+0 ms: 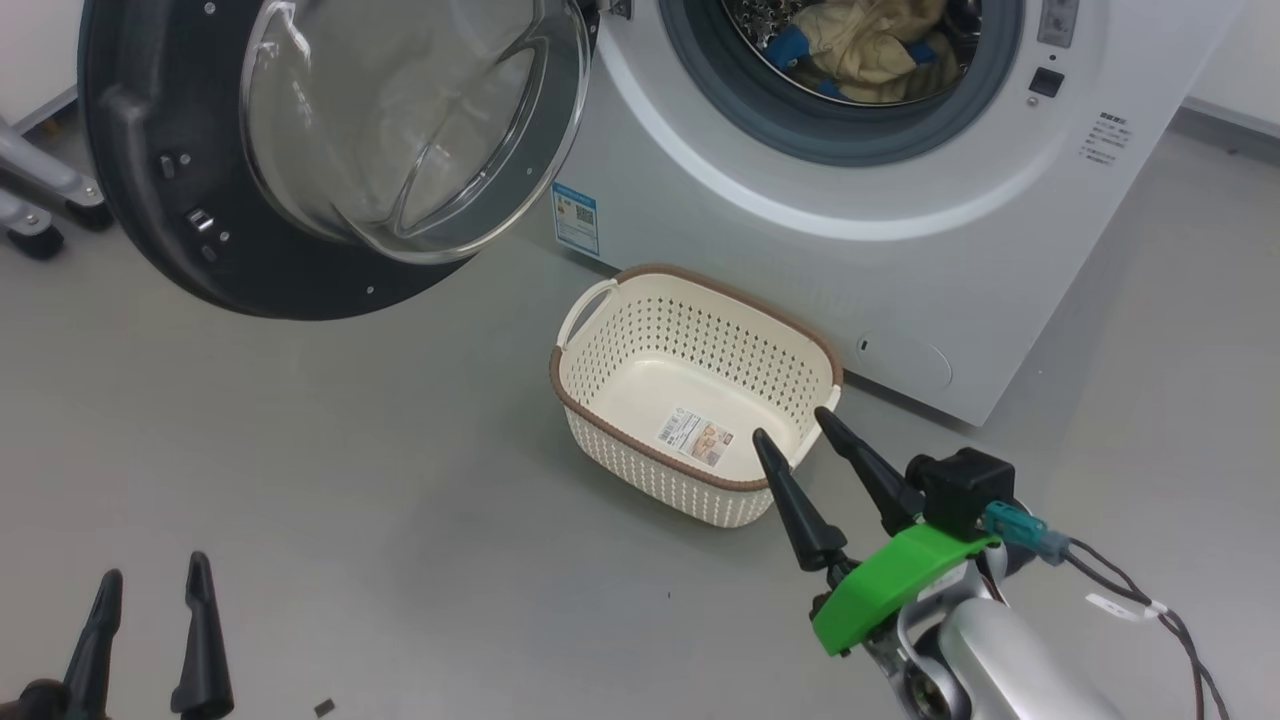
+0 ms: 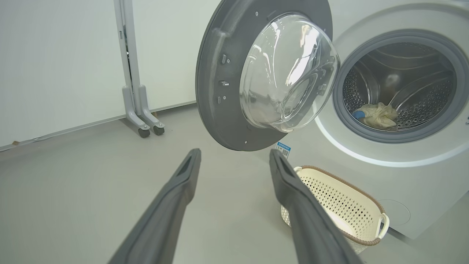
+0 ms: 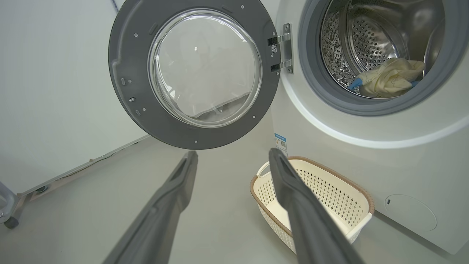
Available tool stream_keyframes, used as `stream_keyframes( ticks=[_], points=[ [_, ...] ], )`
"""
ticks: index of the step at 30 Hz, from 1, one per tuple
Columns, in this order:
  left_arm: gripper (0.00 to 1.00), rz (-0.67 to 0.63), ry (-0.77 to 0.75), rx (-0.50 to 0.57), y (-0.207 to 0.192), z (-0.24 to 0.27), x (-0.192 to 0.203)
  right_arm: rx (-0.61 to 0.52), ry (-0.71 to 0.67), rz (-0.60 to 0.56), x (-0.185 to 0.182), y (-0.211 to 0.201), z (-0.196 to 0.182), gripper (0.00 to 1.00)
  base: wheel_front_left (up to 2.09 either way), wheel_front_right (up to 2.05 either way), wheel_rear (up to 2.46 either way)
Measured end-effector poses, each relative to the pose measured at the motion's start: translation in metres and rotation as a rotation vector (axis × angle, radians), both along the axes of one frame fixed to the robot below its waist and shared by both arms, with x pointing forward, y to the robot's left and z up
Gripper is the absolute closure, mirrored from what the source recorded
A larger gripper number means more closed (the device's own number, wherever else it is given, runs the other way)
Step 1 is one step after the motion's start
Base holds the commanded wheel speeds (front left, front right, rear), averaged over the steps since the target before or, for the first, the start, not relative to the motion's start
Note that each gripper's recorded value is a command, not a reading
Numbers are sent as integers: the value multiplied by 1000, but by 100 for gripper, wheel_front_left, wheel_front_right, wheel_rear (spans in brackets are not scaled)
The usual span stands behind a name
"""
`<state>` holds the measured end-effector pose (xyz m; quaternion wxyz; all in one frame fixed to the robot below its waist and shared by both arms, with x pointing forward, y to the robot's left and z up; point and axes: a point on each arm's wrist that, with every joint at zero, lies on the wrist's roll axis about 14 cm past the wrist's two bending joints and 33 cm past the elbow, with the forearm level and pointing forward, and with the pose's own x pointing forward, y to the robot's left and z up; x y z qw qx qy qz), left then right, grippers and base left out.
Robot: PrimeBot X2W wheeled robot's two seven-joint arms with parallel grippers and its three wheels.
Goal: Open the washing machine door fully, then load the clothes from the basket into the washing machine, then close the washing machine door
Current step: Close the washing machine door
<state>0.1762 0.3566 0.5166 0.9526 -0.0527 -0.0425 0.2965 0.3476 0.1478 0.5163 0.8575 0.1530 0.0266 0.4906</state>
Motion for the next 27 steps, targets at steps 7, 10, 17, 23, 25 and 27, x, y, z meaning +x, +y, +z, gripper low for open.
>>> stream_keyframes(
  ticks=[7,10,17,23,25,27],
  points=[
    [0,-4,-8,-3,-2,1,1,0,-5,-4,0,-1,1,0,0,0,0],
    [0,-4,-6,-4,-2,0,1,0,-2,-6,1,-2,1,0,0,0,0],
    [0,18,-19,1,3,5,-1,-3,-1,6,-2,1,-1,0,0,0,0],
    [0,24,-20,-5,2,4,-2,-7,-4,15,-4,2,-2,0,0,0,0],
    [0,25,-17,-7,2,3,-3,-8,-3,17,-4,3,-2,0,0,0,0],
    [0,28,-15,-9,2,2,-4,-8,-2,17,-4,3,-3,0,0,0,0]
  ],
)
